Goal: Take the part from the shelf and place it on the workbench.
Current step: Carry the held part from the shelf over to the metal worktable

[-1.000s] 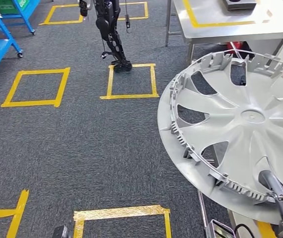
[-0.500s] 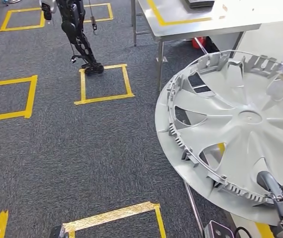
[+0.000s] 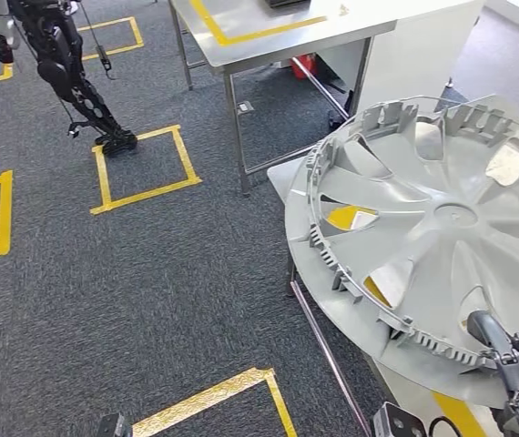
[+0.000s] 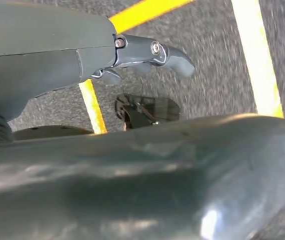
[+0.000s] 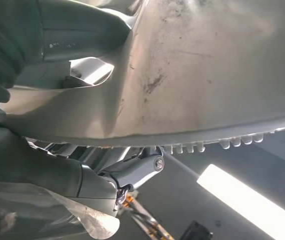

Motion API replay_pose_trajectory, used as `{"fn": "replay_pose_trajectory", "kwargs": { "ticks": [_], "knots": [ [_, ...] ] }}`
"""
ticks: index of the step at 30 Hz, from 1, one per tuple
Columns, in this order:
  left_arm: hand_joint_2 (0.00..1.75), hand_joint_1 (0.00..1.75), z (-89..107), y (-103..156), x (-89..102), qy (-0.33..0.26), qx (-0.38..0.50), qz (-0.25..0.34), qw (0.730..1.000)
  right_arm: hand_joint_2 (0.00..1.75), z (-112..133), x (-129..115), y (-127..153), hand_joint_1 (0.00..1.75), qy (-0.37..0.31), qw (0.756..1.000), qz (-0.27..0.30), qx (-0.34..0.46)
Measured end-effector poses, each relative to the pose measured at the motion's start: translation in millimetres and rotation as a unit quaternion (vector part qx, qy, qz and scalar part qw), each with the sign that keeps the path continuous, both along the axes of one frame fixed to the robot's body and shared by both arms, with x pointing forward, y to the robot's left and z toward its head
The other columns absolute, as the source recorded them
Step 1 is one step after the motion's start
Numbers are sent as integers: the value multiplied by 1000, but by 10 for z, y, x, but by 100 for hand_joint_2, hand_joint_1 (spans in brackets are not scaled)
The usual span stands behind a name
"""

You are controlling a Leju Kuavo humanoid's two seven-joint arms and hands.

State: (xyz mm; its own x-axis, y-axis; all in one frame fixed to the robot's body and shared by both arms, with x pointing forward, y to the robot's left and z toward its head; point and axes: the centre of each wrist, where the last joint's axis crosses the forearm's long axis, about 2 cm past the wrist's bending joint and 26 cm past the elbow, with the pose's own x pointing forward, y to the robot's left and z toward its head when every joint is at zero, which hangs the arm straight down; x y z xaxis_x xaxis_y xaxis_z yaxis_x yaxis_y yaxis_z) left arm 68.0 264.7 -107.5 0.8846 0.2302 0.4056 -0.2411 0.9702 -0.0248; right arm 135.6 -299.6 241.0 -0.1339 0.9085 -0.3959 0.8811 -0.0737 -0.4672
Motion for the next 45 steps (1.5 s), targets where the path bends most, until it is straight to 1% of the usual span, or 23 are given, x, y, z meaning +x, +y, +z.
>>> {"fn": "replay_pose_trajectory", "kwargs": {
  "ticks": [4,14,19,29,35,45],
  "knots": [
    [0,0,-5,-9,-32,4,3,-8,1000,175,-5,2,0,175,1,1000,1,-2],
    [0,0,0,10,2,3,6,-13,1000,175,-13,8,0,175,3,1000,2,-3],
    [0,0,-4,5,-25,7,6,-13,1000,175,-23,16,0,175,5,1000,2,-3],
    [0,0,5,-17,24,2,4,-19,1000,175,-26,19,-3,175,5,1000,0,0],
    [0,0,-1,-21,-16,6,5,-20,1000,175,-24,22,-2,175,4,1000,0,0],
    [0,0,2,-6,12,4,7,-21,1000,175,-27,18,-2,175,5,1000,0,0]
  ]
}}
